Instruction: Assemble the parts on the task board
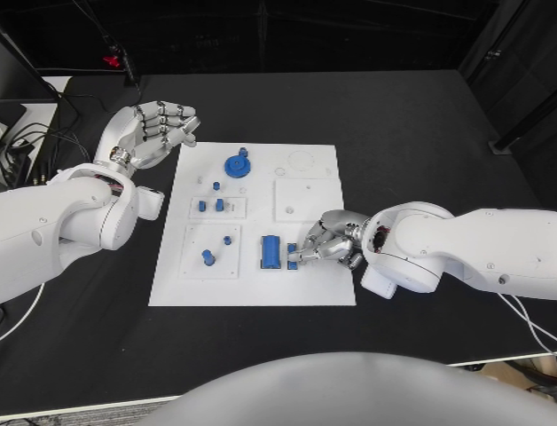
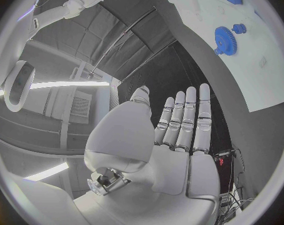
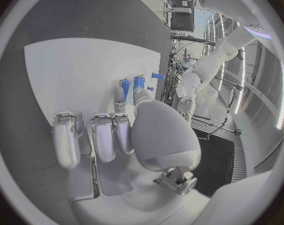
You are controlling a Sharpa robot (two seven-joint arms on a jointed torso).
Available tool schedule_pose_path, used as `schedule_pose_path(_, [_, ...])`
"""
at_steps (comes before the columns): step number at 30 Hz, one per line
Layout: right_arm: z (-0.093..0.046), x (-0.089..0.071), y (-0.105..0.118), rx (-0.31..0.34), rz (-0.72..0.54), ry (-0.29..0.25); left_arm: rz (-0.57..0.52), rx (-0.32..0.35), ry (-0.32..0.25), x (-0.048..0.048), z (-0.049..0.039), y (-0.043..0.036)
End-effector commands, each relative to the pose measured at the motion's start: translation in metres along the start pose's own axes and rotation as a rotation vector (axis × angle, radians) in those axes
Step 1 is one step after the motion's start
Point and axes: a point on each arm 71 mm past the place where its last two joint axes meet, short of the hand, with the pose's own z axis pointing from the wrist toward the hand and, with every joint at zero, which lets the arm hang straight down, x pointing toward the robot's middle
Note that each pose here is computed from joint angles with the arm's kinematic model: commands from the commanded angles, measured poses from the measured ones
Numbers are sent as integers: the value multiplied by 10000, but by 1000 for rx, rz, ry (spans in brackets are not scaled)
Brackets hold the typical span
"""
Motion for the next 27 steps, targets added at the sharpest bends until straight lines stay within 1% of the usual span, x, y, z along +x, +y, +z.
schedule_pose_path(1, [-7,3,17,-5,-78,-6,-7,4,6,6,8,-11])
schedule_pose_path(9, [-1,31,-4,37,-142,26,-8,3,7,9,7,-8])
schedule_pose_path(16, [17,42,-2,50,-158,36,-8,3,7,9,6,-6])
schedule_pose_path(21, [28,37,3,51,-155,27,-9,3,8,12,6,-7])
schedule_pose_path(27, [47,14,9,45,-141,0,-8,2,8,10,5,-7])
